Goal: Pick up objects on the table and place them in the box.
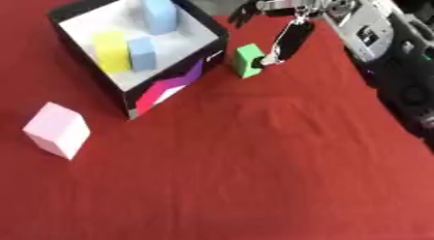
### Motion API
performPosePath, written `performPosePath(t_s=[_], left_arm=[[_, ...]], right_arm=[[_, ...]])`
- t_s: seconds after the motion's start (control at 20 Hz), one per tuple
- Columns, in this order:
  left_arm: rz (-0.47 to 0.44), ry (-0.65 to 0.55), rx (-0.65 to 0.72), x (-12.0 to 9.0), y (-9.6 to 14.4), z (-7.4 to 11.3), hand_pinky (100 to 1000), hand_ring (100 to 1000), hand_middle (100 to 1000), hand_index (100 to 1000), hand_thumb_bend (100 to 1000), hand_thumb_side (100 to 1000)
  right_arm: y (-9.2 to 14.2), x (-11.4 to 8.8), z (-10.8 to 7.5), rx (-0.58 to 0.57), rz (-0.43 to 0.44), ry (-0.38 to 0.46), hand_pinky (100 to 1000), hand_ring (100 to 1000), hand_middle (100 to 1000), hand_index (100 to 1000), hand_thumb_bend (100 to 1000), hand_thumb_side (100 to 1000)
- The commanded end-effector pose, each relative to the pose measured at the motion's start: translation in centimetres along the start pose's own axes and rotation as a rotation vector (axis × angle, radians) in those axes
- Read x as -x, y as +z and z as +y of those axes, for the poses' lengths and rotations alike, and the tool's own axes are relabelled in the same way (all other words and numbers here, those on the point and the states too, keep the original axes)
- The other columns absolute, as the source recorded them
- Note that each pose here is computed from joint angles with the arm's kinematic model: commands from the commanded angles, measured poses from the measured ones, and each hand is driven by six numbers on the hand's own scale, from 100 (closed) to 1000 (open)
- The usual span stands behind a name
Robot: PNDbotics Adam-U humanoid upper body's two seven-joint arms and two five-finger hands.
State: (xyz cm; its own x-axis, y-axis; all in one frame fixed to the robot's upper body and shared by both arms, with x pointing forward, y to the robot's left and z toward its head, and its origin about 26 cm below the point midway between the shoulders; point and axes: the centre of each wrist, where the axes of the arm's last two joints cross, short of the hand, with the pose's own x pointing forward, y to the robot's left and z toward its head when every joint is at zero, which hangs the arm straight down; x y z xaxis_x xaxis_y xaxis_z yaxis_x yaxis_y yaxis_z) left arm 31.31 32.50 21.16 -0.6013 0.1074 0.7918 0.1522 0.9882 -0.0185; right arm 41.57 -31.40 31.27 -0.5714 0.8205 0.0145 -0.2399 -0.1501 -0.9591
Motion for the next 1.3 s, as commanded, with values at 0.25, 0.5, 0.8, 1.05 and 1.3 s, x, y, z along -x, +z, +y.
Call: performPosePath(t_s=[0.25,0.5,0.8,1.05,1.3], left_arm=[[-0.023,-0.029,0.016,-0.9,-0.5,0.3,857,734,795,764,236,747],[-0.025,-0.031,0.019,-0.9,-0.6,0.3,858,735,796,764,235,751],[-0.032,-0.034,0.025,-1.0,-0.8,0.2,858,735,796,764,235,753],[-0.040,-0.033,0.028,-1.2,-1.0,0.1,857,735,797,764,235,753],[-0.040,-0.033,0.032,-1.2,-1.0,0.1,857,735,797,764,235,756]], right_arm=[[1.0,0.8,-0.9,0.006,0.068,0.062,975,943,852,951,429,250],[1.0,1.3,-0.8,0.030,0.104,0.076,972,947,852,948,430,272],[0.9,1.4,-1.2,0.056,0.118,0.095,971,948,855,947,432,283],[0.8,1.5,-1.2,0.059,0.126,0.104,970,951,857,946,433,303],[0.8,1.7,-1.0,0.043,0.143,0.117,969,956,860,949,433,318]])
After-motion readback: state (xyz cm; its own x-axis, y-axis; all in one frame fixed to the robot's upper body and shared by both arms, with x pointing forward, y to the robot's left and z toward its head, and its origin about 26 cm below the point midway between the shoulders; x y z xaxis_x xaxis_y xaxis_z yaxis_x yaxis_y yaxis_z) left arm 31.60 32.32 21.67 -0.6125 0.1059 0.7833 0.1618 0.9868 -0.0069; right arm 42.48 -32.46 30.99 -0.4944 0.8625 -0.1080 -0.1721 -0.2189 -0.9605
